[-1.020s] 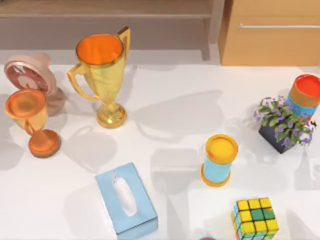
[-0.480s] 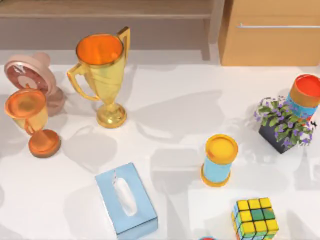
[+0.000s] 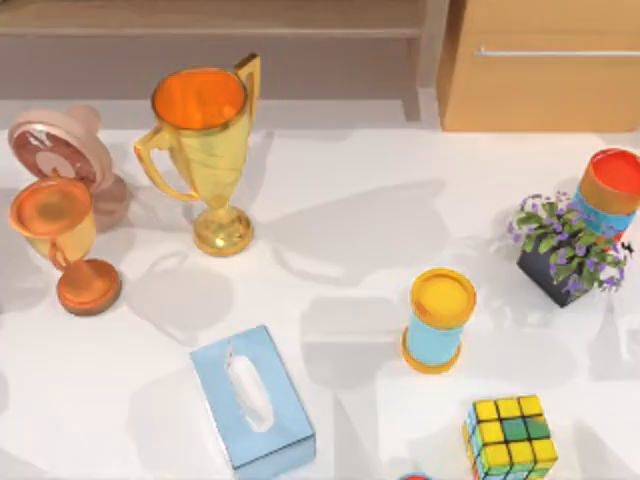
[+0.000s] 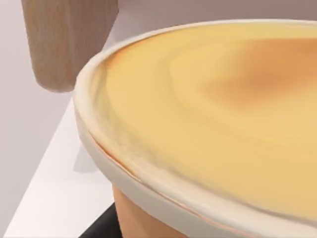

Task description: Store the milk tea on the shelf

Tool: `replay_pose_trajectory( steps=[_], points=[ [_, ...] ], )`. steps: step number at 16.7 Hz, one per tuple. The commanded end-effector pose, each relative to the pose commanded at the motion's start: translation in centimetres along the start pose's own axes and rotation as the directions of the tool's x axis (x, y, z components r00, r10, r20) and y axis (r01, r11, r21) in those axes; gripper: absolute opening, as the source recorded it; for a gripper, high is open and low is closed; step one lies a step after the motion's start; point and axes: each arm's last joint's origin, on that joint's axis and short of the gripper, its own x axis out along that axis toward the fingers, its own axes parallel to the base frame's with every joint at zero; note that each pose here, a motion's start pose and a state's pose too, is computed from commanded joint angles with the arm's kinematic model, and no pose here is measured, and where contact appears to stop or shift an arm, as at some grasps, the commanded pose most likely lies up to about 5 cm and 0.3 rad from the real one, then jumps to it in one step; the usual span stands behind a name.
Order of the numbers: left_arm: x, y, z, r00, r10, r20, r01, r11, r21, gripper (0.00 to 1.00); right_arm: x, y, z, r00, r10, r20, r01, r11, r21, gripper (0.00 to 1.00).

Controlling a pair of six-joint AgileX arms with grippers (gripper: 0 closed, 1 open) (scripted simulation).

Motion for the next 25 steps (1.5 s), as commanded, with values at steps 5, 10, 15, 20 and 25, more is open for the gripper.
replay_pose_trajectory(
  steps=[5,10,15,20,25],
  points=[
    [0.0,0.0,0.0,1.000,0.000,0.000,0.000,1.000,0.000,0.00,0.0,0.0,0.0,1.000,0.000,0.000,0.000,1.000,0.000,1.00],
    [0.0,0.0,0.0,1.000,0.000,0.000,0.000,1.000,0.000,0.00,0.0,0.0,0.0,1.000,0.000,0.000,0.000,1.000,0.000,1.00],
    [-0.1,0.0,0.3,1.000,0.002,0.001,-0.002,1.000,0.002,0.00,0.0,0.0,0.0,1.000,0.000,0.000,0.000,1.000,0.000,1.00],
    [-0.2,0.0,1.0,1.000,0.002,0.001,-0.002,1.000,0.002,0.00,0.0,0.0,0.0,1.000,0.000,0.000,0.000,1.000,0.000,1.00],
    [0.7,0.0,3.5,0.998,0.009,0.063,-0.014,0.997,0.074,0.00,0.0,0.0,0.0,1.000,0.000,0.000,0.000,1.000,0.000,1.00]
  ],
)
